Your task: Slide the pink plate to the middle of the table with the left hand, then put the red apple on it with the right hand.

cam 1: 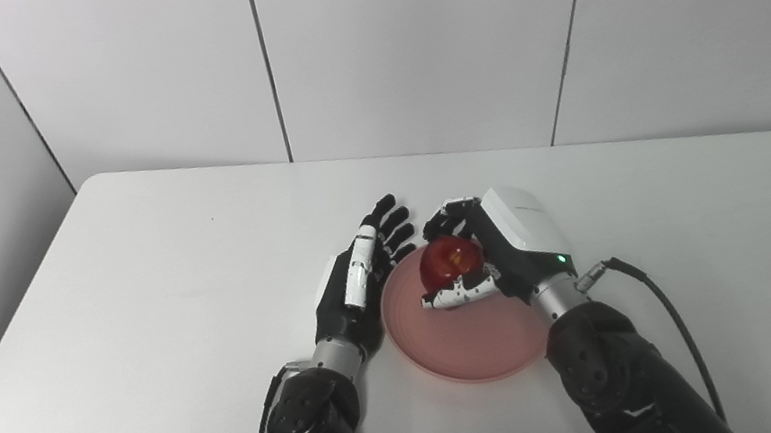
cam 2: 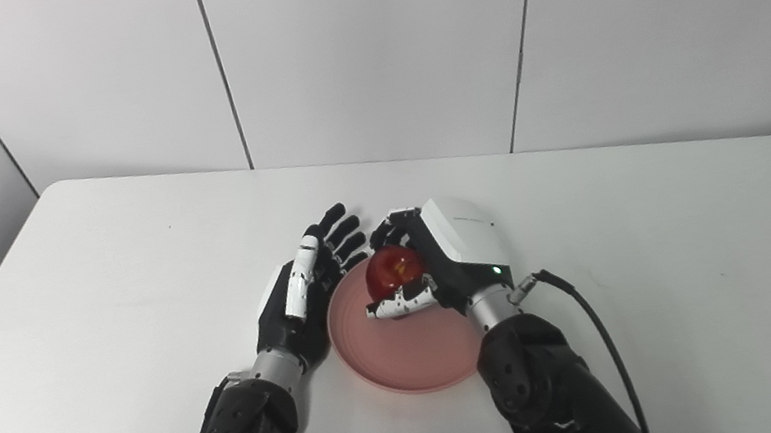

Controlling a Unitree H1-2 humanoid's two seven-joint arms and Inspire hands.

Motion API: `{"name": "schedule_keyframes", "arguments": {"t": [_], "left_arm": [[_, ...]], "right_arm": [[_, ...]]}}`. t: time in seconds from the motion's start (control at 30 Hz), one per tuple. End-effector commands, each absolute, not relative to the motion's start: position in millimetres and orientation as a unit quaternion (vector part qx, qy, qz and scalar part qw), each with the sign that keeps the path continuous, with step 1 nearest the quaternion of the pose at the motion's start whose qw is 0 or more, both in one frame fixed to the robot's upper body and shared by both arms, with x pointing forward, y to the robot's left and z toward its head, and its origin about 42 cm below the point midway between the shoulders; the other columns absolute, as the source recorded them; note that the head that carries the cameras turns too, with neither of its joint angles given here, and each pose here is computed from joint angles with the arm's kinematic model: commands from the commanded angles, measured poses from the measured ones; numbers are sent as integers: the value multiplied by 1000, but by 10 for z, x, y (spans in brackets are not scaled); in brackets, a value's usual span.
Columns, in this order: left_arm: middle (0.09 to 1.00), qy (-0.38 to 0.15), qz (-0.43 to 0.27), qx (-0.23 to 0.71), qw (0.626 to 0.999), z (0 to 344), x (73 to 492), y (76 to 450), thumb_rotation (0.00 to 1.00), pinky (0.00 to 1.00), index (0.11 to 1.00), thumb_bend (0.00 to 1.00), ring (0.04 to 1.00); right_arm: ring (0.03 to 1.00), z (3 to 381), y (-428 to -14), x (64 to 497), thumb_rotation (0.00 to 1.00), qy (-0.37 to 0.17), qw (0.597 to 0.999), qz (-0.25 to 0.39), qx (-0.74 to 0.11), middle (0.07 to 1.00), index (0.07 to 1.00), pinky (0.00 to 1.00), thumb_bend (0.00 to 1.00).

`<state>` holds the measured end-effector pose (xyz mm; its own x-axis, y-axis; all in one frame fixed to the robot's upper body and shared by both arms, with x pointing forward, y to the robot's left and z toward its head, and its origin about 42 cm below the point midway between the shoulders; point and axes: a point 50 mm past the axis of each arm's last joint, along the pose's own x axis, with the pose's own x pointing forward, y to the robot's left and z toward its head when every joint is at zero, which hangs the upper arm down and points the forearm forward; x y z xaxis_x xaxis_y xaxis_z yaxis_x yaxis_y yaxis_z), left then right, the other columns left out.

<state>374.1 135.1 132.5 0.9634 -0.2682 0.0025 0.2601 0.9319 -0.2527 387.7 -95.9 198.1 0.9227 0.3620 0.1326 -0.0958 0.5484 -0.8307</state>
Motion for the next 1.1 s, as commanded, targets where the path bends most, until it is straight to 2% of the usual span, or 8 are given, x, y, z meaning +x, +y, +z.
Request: {"name": "schedule_keyframes", "arguments": {"t": [0.0,0.4,0.57,0.7,0.8,0.83,0.9,1.07], "left_arm": [[922,43,-123,-125,984,1213,3703,1370,1000,896,899,364,917],[919,45,-122,-121,984,1205,3717,1390,1000,888,899,367,913],[923,44,-125,-119,984,1202,3719,1396,1000,892,903,373,920],[930,46,-126,-123,983,1200,3716,1398,1000,907,910,377,927],[932,47,-128,-123,983,1202,3710,1402,1000,913,915,379,930],[932,47,-128,-123,983,1202,3708,1402,1000,915,915,381,930],[935,48,-129,-120,983,1207,3704,1401,1000,925,920,381,934],[938,47,-132,-117,983,1207,3704,1418,1000,932,927,373,941]], "right_arm": [[309,2084,-875,3893,0,-177,865,137,-450,471,490,225,529],[303,1993,-889,3867,0,-169,866,137,-451,477,486,215,530],[327,2008,-905,3834,1,-158,867,131,-455,422,525,224,524],[423,2047,-906,3809,6,-158,867,126,-456,456,523,309,526],[491,2096,-914,3783,120,-157,866,127,-458,568,498,367,524],[526,2108,-916,3777,202,-155,866,128,-458,612,587,395,736],[555,2135,-923,3763,268,-149,867,133,-457,650,659,417,879],[685,2196,-947,3733,338,-148,862,142,-463,745,736,584,984]]}}
